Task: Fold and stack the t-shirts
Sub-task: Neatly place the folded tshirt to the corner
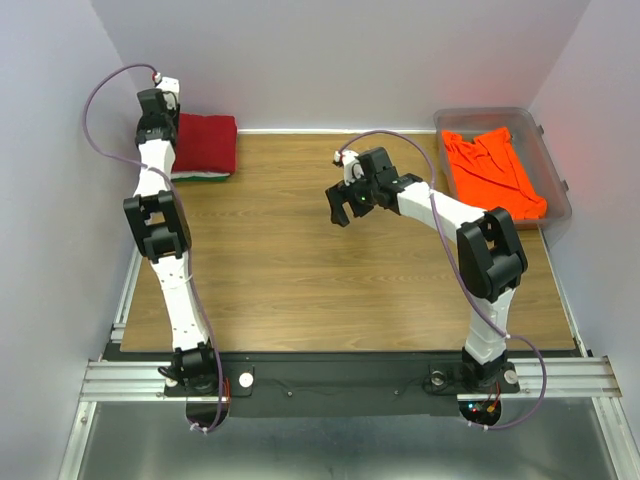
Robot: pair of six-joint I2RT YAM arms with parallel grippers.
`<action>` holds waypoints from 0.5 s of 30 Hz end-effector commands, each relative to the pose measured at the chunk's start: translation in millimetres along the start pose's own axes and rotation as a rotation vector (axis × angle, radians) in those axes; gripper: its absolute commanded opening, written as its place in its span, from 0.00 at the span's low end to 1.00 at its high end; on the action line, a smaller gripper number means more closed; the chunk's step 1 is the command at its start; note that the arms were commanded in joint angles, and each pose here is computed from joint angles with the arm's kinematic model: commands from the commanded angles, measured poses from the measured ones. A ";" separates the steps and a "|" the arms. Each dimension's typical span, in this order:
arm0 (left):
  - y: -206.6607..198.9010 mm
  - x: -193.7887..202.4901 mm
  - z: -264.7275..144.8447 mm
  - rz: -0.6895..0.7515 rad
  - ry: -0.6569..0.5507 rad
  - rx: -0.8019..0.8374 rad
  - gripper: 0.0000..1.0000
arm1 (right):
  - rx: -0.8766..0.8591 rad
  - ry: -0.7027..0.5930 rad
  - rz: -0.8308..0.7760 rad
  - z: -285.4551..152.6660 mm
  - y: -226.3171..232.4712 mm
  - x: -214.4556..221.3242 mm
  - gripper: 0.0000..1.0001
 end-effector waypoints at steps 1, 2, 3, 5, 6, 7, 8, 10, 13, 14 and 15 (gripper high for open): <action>49.2 -79.6 -34.5 0.021 -0.222 -0.128 0.55 | 0.037 -0.058 -0.038 -17.3 -2.2 -22.7 1.00; 54.8 -86.3 -40.0 0.024 -0.237 -0.143 0.57 | 0.045 -0.069 -0.043 -24.0 -2.2 -25.4 1.00; 58.3 -94.1 -46.9 0.026 -0.254 -0.150 0.59 | 0.048 -0.075 -0.047 -28.0 -2.2 -26.5 1.00; 69.1 -115.3 -69.3 0.037 -0.297 -0.151 0.63 | 0.055 -0.081 -0.040 -33.4 -4.0 -26.3 1.00; 69.4 -120.9 -77.0 0.041 -0.304 -0.128 0.64 | 0.059 -0.084 -0.027 -37.5 -8.8 -24.9 1.00; 70.1 -125.8 -85.2 0.044 -0.308 -0.102 0.64 | 0.062 -0.099 -0.017 -43.8 -11.9 -26.9 1.00; 67.3 -133.9 -103.1 0.052 -0.311 -0.039 0.66 | 0.049 -0.110 0.006 -47.8 -14.2 -27.3 1.00; 62.4 -150.5 -137.0 0.059 -0.341 0.048 0.67 | 0.059 -0.128 0.046 -58.0 -29.2 -26.1 1.00; 44.0 -157.8 -173.2 0.029 -0.336 0.162 0.76 | 0.076 -0.177 0.086 -82.7 -46.9 -30.9 1.00; 35.8 -160.7 -183.3 0.006 -0.334 0.204 0.77 | 0.093 -0.192 0.096 -91.8 -55.3 -31.2 1.00; 29.3 -164.1 -193.6 -0.010 -0.333 0.234 0.78 | 0.103 -0.203 0.099 -99.1 -58.9 -32.3 1.00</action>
Point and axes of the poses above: each gripper's point midway between its finger pads, its own z axis out along the fingers, its own y axis along the line the jaws close on, x = y × z, the point moved 8 cm from there along -z, back along the fingers, and after that the axes turned 11 degrees about -z, right-handed, at the moved point
